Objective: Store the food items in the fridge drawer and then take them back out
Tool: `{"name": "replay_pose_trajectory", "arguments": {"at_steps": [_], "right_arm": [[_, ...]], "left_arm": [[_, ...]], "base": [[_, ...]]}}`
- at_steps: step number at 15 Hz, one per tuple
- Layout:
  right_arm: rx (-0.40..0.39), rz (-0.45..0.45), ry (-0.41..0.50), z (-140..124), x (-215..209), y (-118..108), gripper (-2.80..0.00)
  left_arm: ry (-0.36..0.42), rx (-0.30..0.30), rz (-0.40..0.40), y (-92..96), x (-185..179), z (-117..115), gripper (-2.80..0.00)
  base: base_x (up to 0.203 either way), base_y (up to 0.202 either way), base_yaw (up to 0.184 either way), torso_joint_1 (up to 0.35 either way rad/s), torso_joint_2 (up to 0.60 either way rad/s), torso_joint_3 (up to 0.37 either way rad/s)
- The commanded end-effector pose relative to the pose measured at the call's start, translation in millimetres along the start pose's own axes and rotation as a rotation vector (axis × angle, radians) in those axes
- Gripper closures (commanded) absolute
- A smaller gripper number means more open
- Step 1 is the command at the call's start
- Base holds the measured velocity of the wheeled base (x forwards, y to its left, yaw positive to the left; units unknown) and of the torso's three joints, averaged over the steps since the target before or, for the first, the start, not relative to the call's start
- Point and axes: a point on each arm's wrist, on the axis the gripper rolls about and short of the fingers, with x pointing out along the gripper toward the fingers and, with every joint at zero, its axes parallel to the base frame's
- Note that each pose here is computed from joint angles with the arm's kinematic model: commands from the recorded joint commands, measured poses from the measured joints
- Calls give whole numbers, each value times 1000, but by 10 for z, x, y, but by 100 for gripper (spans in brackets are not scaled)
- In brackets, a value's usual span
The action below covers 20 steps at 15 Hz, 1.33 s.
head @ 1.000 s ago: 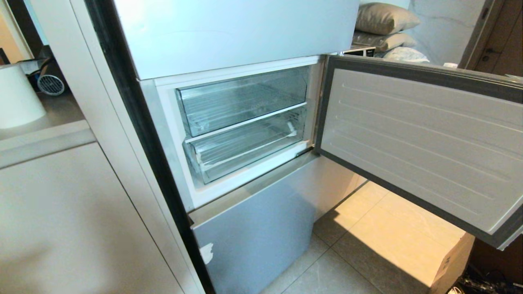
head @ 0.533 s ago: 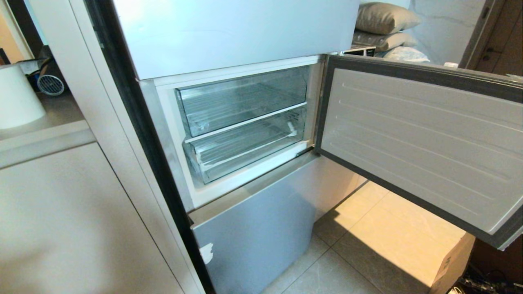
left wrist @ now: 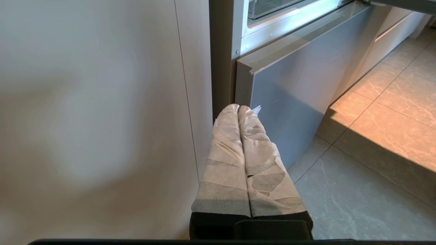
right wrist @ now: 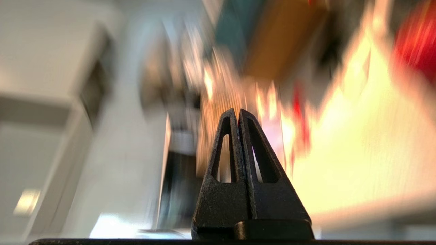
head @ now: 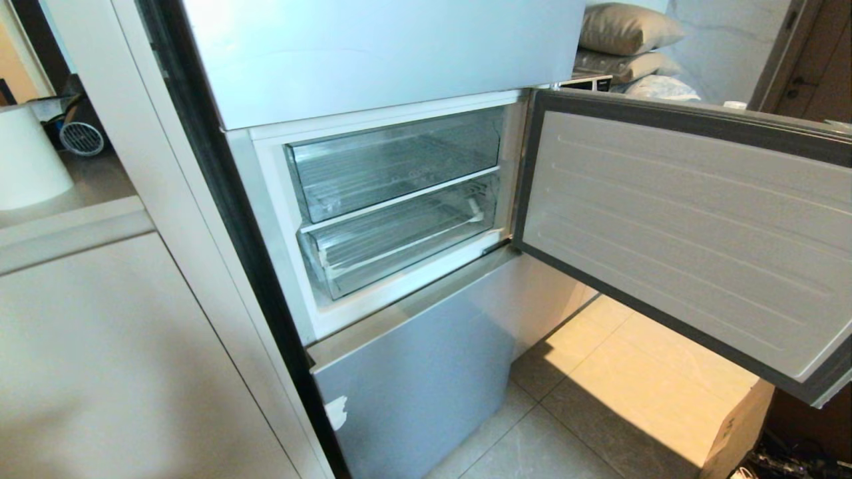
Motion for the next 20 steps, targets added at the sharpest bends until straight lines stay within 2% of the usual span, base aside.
{"name": "replay_pose_trajectory", "arguments": {"at_steps": [1,3,6,10,12,14,15,17,19,20], "right_arm": [[104,-91,246,-187,396,-222,0],[115,-88,348,-366,506,-210,0],[118,-75,430,-475,672,-185,0],[167,-93,579,-602,282,-43,0],[175,-88,619,-687,42,-6,0],[148,-40,628,-742,-227,158,0],[125,-1,623,-765,-393,298,0],[80,115,598,-776,-738,733,0],[54,270,570,-722,-1030,1353,0],[44,335,559,-716,-1187,1594,0]], "left_arm": [[2,0,1,0,1,0,0],[2,0,1,0,1,0,0],[2,0,1,0,1,0,0],[2,0,1,0,1,0,0],[2,0,1,0,1,0,0],[2,0,1,0,1,0,0],[2,0,1,0,1,0,0],[2,0,1,0,1,0,0],[2,0,1,0,1,0,0],[2,0,1,0,1,0,0]], "base": [[0,0,0,0,0,0],[0,0,0,0,0,0],[0,0,0,0,0,0],[0,0,0,0,0,0],[0,0,0,0,0,0],[0,0,0,0,0,0],[0,0,0,0,0,0],[0,0,0,0,0,0],[0,0,0,0,0,0],[0,0,0,0,0,0]]}}
